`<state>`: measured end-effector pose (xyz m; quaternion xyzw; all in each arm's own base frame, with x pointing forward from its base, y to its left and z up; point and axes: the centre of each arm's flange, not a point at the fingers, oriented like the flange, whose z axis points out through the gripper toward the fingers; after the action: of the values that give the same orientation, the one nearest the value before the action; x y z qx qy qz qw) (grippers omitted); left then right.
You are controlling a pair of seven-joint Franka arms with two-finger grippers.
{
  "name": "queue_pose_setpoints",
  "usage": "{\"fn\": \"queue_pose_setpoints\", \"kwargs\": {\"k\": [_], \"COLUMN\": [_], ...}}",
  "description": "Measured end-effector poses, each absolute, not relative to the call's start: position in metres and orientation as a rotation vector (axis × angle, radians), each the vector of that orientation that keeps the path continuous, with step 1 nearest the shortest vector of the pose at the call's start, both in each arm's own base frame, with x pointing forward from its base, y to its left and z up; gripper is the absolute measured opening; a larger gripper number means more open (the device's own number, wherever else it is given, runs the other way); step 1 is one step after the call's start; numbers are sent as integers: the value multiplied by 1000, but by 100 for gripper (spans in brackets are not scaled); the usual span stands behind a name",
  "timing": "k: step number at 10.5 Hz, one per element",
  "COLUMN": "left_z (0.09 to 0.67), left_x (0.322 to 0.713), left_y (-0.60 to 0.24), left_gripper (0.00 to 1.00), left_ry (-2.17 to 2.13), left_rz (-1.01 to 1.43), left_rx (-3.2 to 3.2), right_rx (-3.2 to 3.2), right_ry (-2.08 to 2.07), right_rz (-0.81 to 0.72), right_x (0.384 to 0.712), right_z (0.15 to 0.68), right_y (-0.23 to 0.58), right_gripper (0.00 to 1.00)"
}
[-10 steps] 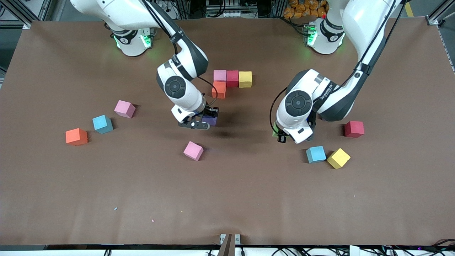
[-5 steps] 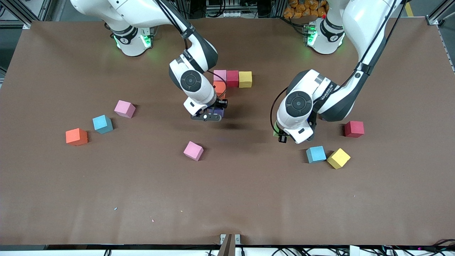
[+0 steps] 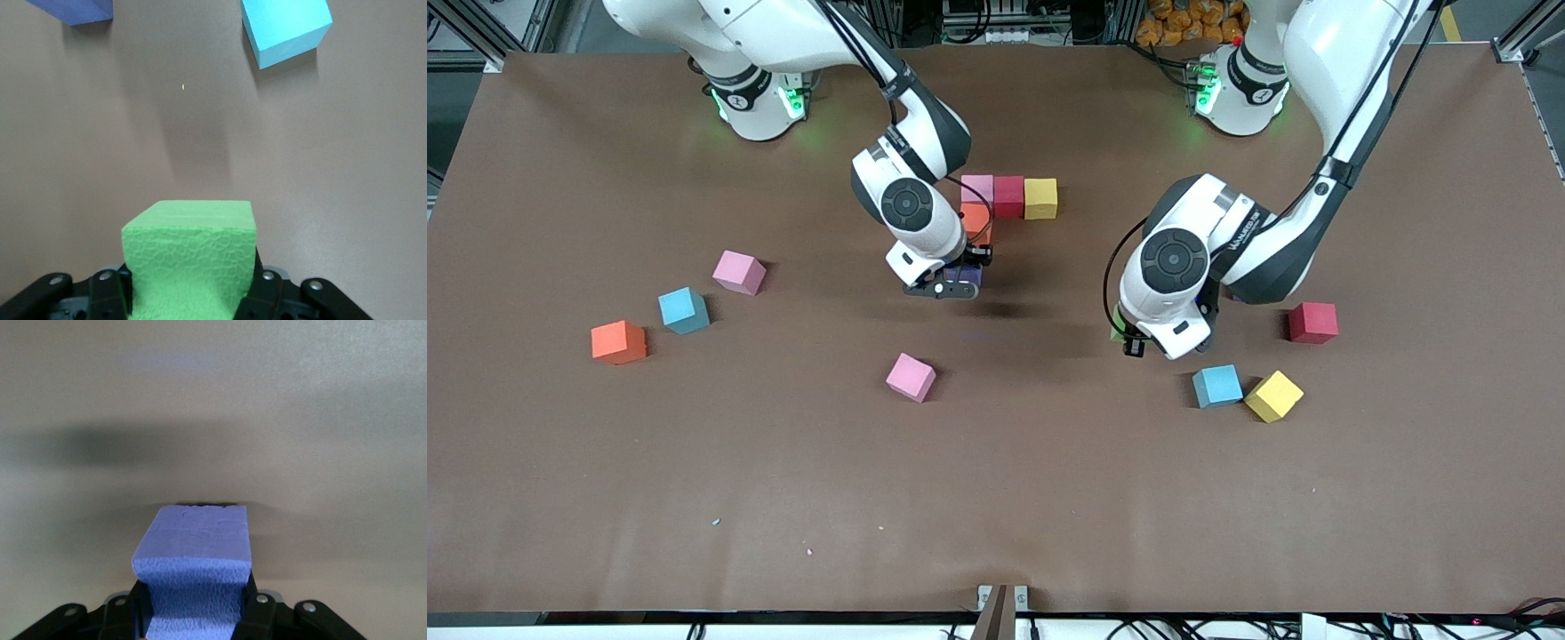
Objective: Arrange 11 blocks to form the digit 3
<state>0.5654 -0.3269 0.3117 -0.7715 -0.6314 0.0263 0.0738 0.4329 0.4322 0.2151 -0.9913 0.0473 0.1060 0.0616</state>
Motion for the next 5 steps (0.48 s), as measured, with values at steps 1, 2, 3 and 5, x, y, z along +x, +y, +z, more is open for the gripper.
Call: {"fn": "queue_pose_setpoints", "kwargs": {"k": [1, 2, 3, 5], "left_z": [312, 312, 312, 312], "left_x": [565, 565, 565, 565], "left_y": [-327, -327, -327, -327], "left_gripper": [56, 56, 56, 56], "left_ry": [-1896, -1895, -1895, -1896], "left_rz": [79, 79, 79, 79], "left_rx": [-2316, -2316, -2316, -2316], "right_rx": [-3001, -3001, -3000, -2996], "right_ry": [141, 133, 134, 146], "right_rz": [325, 331, 336, 345], "right_x": [429, 425, 421, 414], "right_z": [211, 209, 208, 209], "right_y": [431, 433, 436, 442], "right_gripper": [53, 53, 53, 53]}}
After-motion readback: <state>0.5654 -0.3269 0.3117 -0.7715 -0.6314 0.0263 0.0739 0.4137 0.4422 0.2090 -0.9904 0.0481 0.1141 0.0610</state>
